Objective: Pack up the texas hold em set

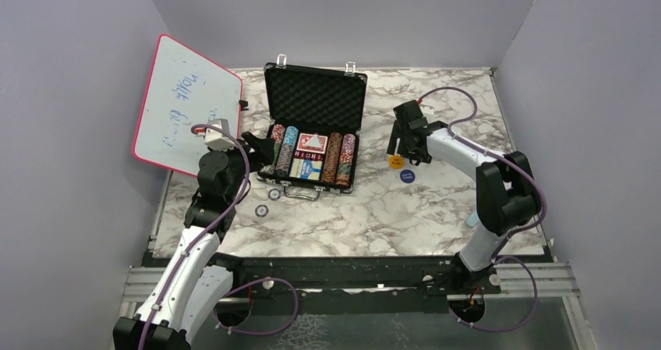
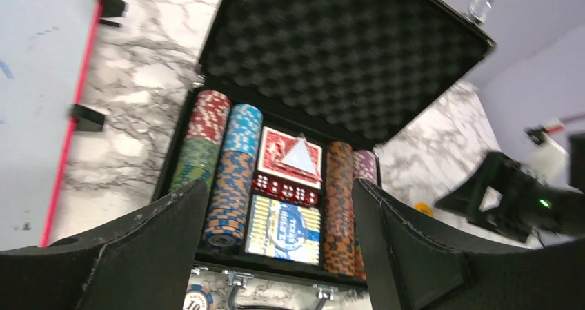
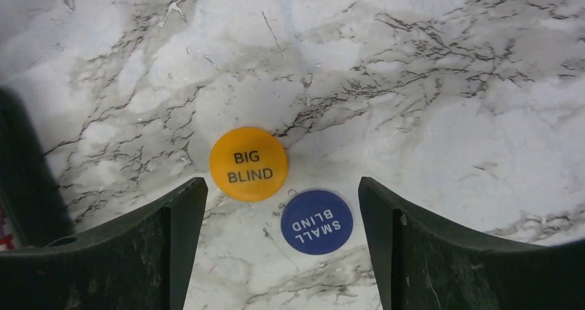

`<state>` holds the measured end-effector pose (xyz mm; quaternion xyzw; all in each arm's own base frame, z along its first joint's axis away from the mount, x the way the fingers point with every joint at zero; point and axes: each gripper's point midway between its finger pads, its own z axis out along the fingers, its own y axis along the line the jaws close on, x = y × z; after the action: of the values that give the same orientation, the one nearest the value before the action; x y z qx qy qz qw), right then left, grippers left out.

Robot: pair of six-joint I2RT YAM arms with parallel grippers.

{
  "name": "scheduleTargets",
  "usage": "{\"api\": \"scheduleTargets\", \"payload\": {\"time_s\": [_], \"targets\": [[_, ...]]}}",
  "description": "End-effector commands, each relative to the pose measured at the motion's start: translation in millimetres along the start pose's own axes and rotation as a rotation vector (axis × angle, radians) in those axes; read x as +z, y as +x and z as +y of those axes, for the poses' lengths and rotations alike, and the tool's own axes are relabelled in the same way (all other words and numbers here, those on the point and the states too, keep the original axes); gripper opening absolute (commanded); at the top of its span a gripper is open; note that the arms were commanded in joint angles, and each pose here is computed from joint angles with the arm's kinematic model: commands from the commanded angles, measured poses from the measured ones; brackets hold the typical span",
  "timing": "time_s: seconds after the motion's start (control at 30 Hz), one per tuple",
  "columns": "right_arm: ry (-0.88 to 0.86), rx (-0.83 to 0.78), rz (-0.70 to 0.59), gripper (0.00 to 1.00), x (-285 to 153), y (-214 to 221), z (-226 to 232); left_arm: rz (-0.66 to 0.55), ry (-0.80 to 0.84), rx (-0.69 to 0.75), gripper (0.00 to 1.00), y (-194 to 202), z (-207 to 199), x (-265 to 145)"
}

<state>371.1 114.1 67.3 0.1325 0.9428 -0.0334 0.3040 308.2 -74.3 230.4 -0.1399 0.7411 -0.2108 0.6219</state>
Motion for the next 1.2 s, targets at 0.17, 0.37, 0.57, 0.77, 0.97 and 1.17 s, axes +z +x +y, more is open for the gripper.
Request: {"api": "scheduleTargets", "payload": {"time_s": [0.17,0.37,0.57,0.77,0.97,1.17], "targets": [[-0.100,-0.106,0.097,0.83,33,12,31,-0.008,0.169,0.027,0.80,-3,-29,-2],[-0.079,-0.125,0.127,0.77,42,23,27,-0.015,0.173,0.024,0.80,-4,-29,-2],[-0.054,-0.145,0.176,0.63,53,39,22,-0.015,0.172,0.024,0.80,-4,-29,-2],[-0.042,-0.139,0.180,0.49,53,41,20,-0.017,0.172,0.024,0.81,-4,-29,-2],[-0.036,-0.117,0.133,0.51,39,23,19,-0.018,0.169,0.024,0.81,-4,-28,-3],[-0.083,-0.106,0.067,0.54,10,-1,30,-0.018,0.167,0.021,0.80,-4,-28,-3]]}}
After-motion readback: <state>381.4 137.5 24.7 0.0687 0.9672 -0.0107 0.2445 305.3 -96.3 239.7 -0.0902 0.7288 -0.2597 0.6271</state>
